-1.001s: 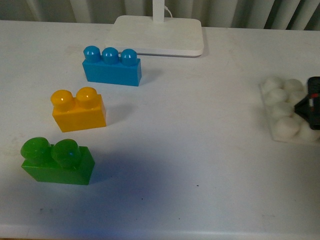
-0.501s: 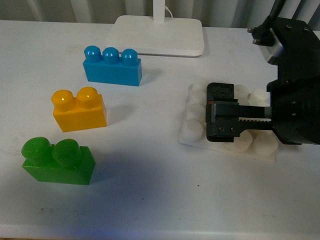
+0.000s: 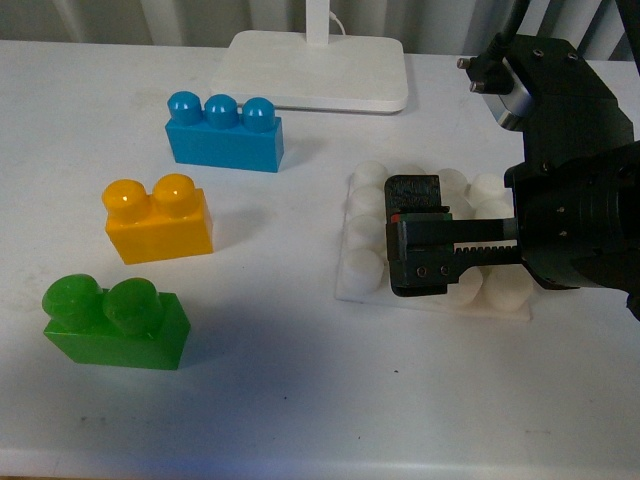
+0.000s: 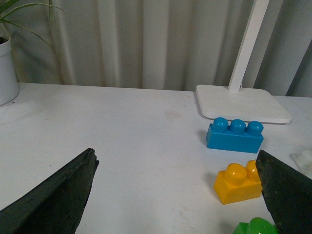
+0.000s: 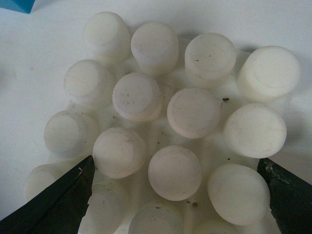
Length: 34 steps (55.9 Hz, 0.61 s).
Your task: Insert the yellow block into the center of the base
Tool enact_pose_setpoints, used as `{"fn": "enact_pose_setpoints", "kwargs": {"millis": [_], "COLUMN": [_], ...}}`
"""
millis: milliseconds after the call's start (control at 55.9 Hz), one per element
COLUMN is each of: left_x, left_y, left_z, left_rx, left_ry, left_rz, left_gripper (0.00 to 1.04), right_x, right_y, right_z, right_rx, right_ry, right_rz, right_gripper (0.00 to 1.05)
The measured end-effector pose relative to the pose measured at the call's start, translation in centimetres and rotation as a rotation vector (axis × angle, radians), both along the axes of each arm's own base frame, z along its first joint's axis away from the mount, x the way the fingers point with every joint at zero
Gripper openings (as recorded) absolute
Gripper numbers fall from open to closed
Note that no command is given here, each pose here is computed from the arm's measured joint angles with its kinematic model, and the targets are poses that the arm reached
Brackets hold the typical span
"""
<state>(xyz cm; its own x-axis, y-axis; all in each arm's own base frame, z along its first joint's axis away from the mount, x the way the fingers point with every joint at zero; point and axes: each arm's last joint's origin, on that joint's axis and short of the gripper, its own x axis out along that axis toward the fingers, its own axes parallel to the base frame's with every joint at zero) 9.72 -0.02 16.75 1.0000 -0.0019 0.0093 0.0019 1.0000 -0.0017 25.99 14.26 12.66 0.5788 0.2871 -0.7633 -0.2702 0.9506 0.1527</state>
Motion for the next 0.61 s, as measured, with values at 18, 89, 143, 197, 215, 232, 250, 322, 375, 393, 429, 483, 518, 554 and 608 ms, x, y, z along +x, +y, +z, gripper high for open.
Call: {"fn": "enact_pose_setpoints", "kwargs": {"millis": [18, 89, 143, 197, 215, 232, 250, 322, 375, 393, 429, 483, 518, 554, 608], "left_x": [0.0, 0.0, 0.0, 0.0, 0.0, 0.0, 0.0, 0.0, 0.0, 0.0, 0.0, 0.0, 0.0, 0.0, 0.0], "left_y": [0.0, 0.0, 0.0, 0.0, 0.0, 0.0, 0.0, 0.0, 0.0, 0.0, 0.0, 0.0, 0.0, 0.0, 0.0], "left_z": [0.0, 0.0, 0.0, 0.0, 0.0, 0.0, 0.0, 0.0, 0.0, 0.0, 0.0, 0.0, 0.0, 0.0, 0.0], "left_rx": [0.000, 0.000, 0.000, 0.000, 0.000, 0.000, 0.000, 0.000, 0.000, 0.000, 0.000, 0.000, 0.000, 0.000, 0.000], "left_ry": [0.000, 0.000, 0.000, 0.000, 0.000, 0.000, 0.000, 0.000, 0.000, 0.000, 0.000, 0.000, 0.000, 0.000, 0.000], "left_rz": [0.000, 0.000, 0.000, 0.000, 0.000, 0.000, 0.000, 0.000, 0.000, 0.000, 0.000, 0.000, 0.000, 0.000, 0.000], "left_gripper": [0.98, 0.98, 0.98, 0.98, 0.98, 0.98, 0.98, 0.98, 0.98, 0.98, 0.98, 0.98, 0.98, 0.98, 0.98], "right_x": [0.0, 0.1, 0.1, 0.0, 0.0, 0.0, -0.1, -0.4, -0.7, -0.8, -1.0, -1.5, -1.9, -2.4, -3.3], "right_y": [0.0, 0.0, 0.0, 0.0, 0.0, 0.0, 0.0, -0.1, -0.2, -0.3, -0.3, -0.4, -0.5, -0.6, -0.9], "right_z": [0.0, 0.1, 0.1, 0.3, 0.4, 0.5, 0.5, 1.3, 2.7, 3.0, 3.9, 5.4, 6.3, 7.2, 8.3], "right_rx": [0.000, 0.002, 0.004, 0.007, 0.008, 0.008, 0.009, 0.015, 0.035, 0.041, 0.055, 0.083, 0.104, 0.128, 0.153], "right_ry": [-0.001, -0.001, -0.001, -0.001, -0.001, 0.000, 0.000, -0.003, -0.036, -0.043, -0.074, -0.139, -0.184, -0.224, -0.291], "right_rz": [0.001, 0.000, 0.000, -0.001, -0.001, -0.001, 0.000, 0.007, 0.014, 0.017, 0.025, 0.042, 0.058, 0.074, 0.093], "right_gripper": [0.96, 0.96, 0.96, 0.96, 0.96, 0.96, 0.96, 0.96, 0.96, 0.96, 0.96, 0.96, 0.96, 0.96, 0.96]}}
